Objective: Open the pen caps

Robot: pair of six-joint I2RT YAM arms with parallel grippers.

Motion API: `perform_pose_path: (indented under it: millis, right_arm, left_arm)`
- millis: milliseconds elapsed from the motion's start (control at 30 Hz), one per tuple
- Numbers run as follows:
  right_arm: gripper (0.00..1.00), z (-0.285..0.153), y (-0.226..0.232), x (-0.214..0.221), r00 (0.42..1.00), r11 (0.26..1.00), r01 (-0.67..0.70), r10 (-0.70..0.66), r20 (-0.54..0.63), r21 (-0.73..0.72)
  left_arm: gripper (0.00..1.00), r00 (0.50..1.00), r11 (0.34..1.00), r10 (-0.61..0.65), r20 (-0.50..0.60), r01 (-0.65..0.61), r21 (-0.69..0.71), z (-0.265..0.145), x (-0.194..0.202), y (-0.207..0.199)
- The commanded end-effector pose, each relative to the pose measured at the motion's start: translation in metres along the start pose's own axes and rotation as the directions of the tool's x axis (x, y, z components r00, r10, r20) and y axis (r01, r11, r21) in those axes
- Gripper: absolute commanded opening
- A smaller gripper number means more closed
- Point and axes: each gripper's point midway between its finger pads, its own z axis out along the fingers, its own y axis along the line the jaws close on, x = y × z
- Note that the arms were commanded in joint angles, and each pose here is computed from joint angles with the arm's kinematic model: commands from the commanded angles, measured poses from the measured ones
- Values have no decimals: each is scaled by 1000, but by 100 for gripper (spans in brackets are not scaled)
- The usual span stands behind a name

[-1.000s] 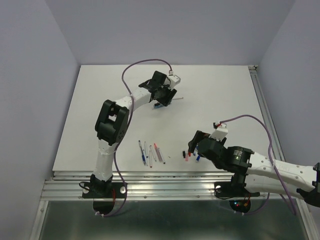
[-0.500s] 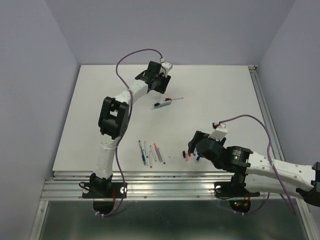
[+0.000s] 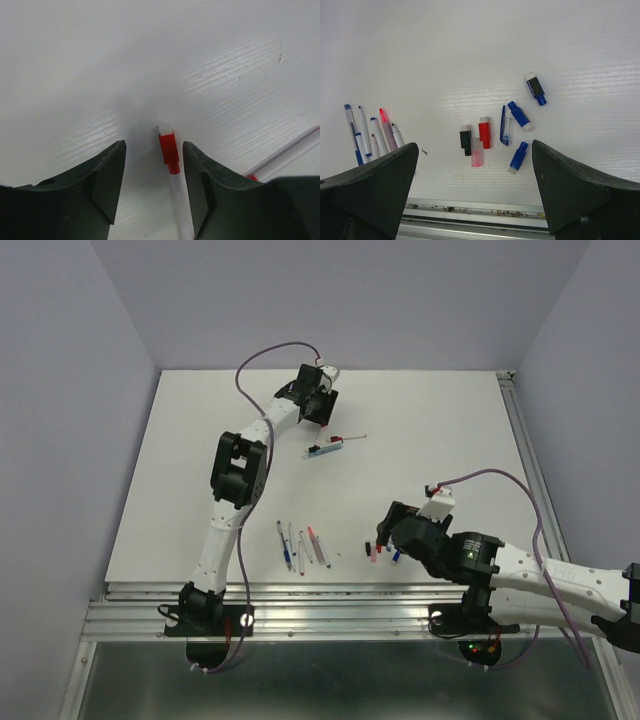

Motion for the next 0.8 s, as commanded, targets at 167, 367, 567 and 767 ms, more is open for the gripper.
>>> perform_pose_path:
  millis: [167,367,567,767]
  right_arm:
    - [100,-4,11,-21,998,1000,-26,26,53,-3]
    - [100,-4,10,-22,998,1000,-28,29,60,-3]
    - [100,-3,12,-22,998,1000,-20,20,61,-1]
    - [100,-1,14,-20,998,1000,-12,12,54,8]
  left_arm:
    - [59,999,999,-43,29,43,2,7,-14,-4]
    - [42,999,999,-49,-24,49,-11,15,6,-3]
    - [26,995,999,-52,-81,52,-6,17,27,-5]
    - [0,993,988,-101,-64,93,-124,9,19,13]
